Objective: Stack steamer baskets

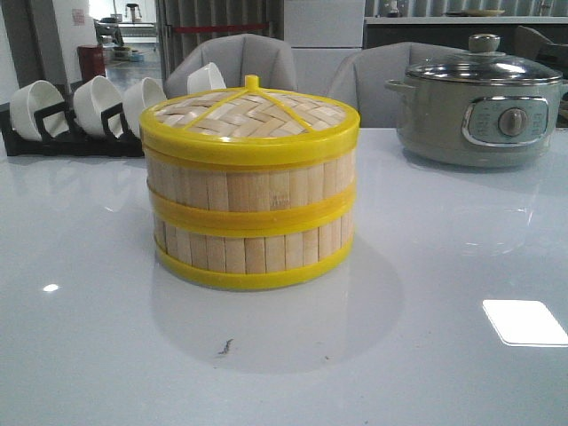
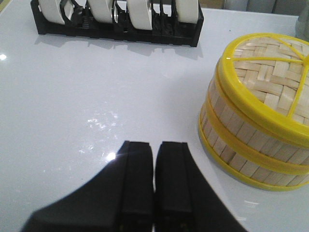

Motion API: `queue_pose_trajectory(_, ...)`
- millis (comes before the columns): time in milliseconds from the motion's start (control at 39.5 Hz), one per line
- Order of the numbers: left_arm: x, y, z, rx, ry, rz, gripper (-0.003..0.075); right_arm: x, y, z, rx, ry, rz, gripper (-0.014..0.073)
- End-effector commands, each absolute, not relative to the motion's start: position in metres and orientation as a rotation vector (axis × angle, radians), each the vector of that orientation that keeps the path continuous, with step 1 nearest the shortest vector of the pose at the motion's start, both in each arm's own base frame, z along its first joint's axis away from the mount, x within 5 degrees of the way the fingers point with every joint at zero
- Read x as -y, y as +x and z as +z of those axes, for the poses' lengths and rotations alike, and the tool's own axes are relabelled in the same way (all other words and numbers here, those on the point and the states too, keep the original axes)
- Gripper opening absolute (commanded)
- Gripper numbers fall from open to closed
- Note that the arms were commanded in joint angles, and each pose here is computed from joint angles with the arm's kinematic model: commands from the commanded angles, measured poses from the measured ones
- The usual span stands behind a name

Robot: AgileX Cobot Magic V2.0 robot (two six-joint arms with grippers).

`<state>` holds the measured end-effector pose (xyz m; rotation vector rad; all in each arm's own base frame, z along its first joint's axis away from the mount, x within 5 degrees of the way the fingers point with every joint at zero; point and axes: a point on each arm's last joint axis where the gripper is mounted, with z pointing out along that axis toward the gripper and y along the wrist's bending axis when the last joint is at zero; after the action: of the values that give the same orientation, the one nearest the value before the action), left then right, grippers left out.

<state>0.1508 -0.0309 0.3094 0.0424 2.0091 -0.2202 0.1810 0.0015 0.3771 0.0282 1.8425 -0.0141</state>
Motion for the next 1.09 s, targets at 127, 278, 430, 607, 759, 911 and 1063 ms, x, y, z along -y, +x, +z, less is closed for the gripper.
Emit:
queue_pose_trajectory(127, 0.032, 0.152, 0.328, -1.895, 0.032, -0.247, 0.0097, 0.002, 0.139, 0.357, -1.703, 0.016, -0.034, 0.0396)
queue_pose_trajectory(278, 0.032, 0.152, 0.328, -1.895, 0.032, -0.247, 0.0097, 0.007, 0.115, 0.332, -1.689, 0.046, -0.060, 0.0396)
queue_pose_trajectory(430, 0.032, 0.152, 0.328, -1.895, 0.032, -0.247, 0.0097, 0.010, 0.098, 0.308, -1.686, 0.077, -0.088, 0.0396)
queue_pose_trajectory(607, 0.032, 0.152, 0.328, -1.895, 0.032, -0.247, 0.0097, 0.009, 0.084, 0.283, -1.690, 0.078, -0.089, 0.0396)
queue_pose_trajectory(759, 0.032, 0.152, 0.328, -1.895, 0.032, -0.247, 0.0097, 0.008, 0.079, 0.273, -1.669, 0.074, -0.086, 0.0396)
queue_pose_trajectory(911, 0.032, 0.152, 0.328, -1.895, 0.032, -0.247, 0.0097, 0.008, 0.078, 0.274, -1.654, 0.072, -0.085, 0.0345)
queue_pose_trajectory(1063, 0.032, 0.152, 0.328, -1.895, 0.032, -0.247, 0.0097, 0.008, 0.078, 0.274, -1.655, 0.072, -0.085, 0.0089)
